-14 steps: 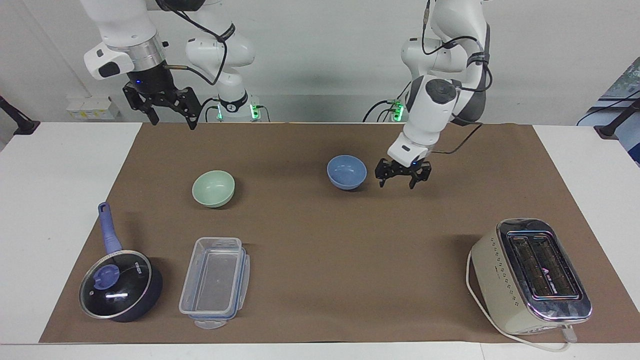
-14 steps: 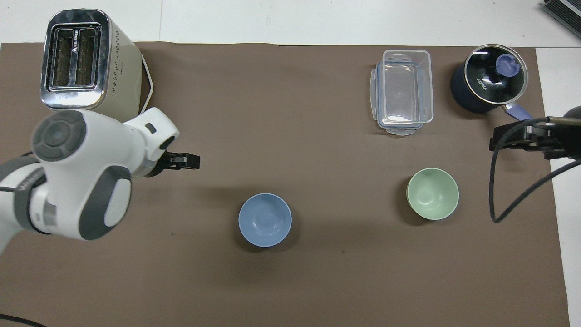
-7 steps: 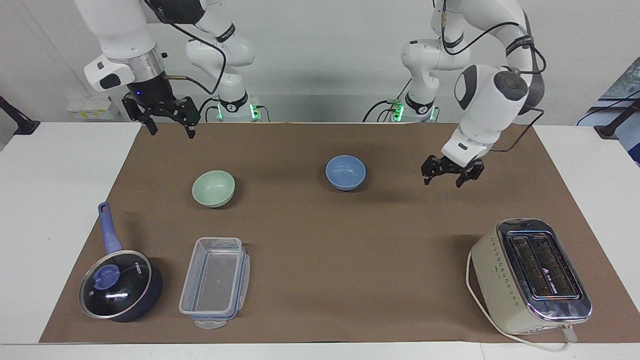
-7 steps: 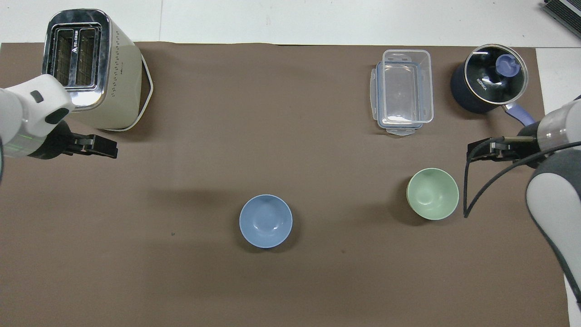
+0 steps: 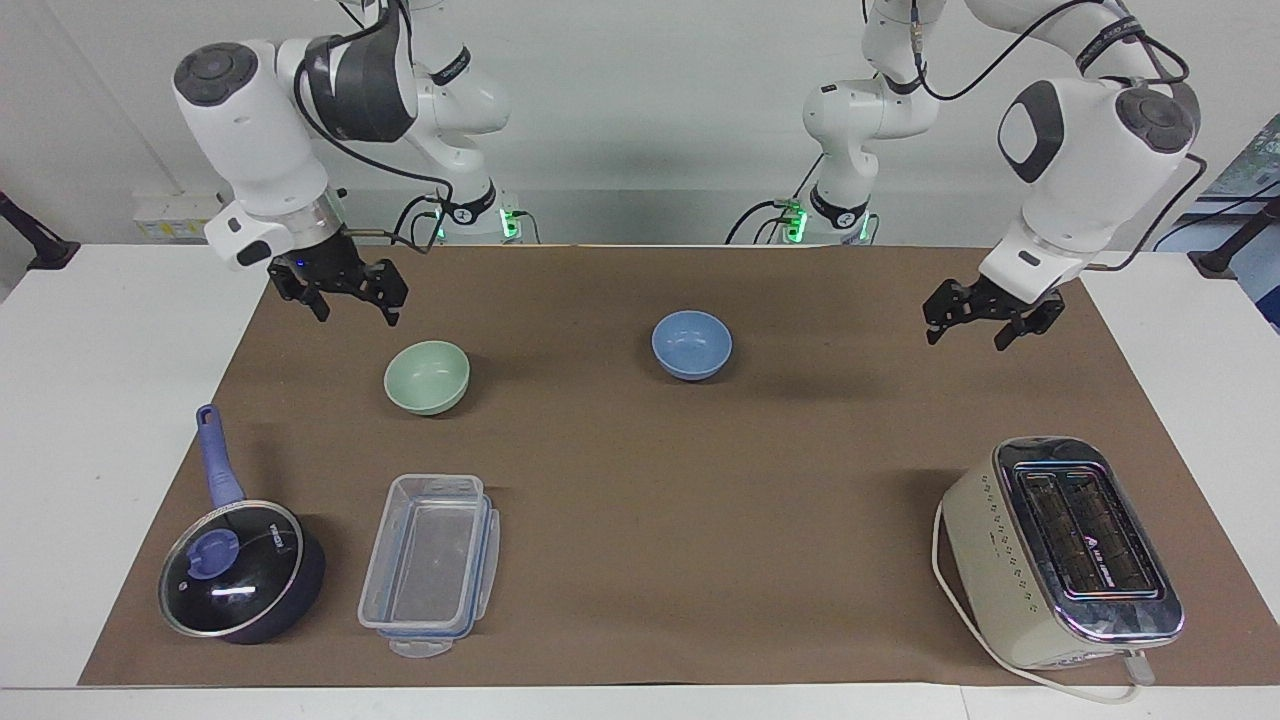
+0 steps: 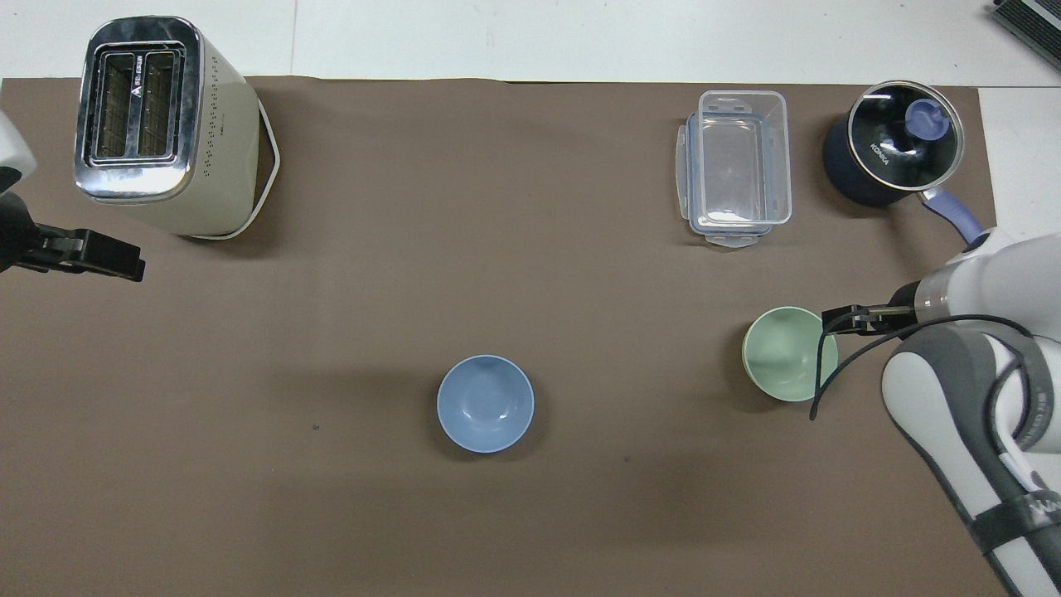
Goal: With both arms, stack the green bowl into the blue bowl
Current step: 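Grasp the rim of the green bowl with the right gripper, then carry the green bowl with the right gripper over the blue bowl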
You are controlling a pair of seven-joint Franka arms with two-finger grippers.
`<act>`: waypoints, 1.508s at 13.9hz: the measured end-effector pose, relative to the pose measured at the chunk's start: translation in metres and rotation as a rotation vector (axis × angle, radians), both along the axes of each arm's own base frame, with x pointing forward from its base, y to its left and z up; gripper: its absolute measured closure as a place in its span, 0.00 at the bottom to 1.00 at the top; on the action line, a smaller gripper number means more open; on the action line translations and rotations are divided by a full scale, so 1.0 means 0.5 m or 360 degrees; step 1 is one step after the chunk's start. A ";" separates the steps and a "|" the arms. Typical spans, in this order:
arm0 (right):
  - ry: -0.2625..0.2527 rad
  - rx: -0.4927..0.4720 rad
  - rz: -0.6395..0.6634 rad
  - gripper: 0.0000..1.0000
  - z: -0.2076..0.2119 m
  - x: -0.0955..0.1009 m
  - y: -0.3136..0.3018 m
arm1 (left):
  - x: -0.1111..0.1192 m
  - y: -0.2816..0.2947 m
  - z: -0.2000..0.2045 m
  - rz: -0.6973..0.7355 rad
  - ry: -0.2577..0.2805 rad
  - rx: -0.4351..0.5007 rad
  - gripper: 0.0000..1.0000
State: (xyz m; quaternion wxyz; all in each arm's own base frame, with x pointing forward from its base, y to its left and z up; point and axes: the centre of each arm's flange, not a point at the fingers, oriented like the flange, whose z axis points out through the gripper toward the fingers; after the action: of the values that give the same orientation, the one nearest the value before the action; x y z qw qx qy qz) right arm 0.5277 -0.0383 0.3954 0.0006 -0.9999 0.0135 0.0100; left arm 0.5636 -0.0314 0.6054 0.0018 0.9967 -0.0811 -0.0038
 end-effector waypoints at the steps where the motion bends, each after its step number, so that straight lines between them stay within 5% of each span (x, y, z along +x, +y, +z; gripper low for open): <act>1: 0.0002 0.0000 0.0008 0.00 -0.026 0.000 0.005 | 0.001 0.003 -0.002 0.0004 0.0004 0.0000 0.00; 7: 0.0058 0.0005 0.0015 0.02 -0.153 0.004 0.007 | 0.002 0.008 -0.006 0.0011 0.0013 0.0000 0.00; 9: 0.0066 0.0007 0.0044 0.19 -0.157 -0.001 0.007 | 0.002 0.008 -0.006 0.0011 0.0013 0.0000 0.00; 15: 0.0067 0.0011 0.0147 0.90 -0.151 -0.002 0.004 | 0.002 0.008 -0.006 0.0011 0.0014 0.0000 0.00; 21: 0.0059 0.0024 0.0245 0.95 -0.016 0.025 0.073 | 0.002 0.008 -0.006 0.0011 0.0014 0.0000 0.00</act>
State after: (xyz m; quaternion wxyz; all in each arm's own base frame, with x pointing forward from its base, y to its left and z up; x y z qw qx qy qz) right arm 0.5404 -0.0018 0.3875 0.0069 -0.9975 -0.0635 0.0288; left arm 0.5647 -0.0275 0.6022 0.0021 0.9969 -0.0778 -0.0083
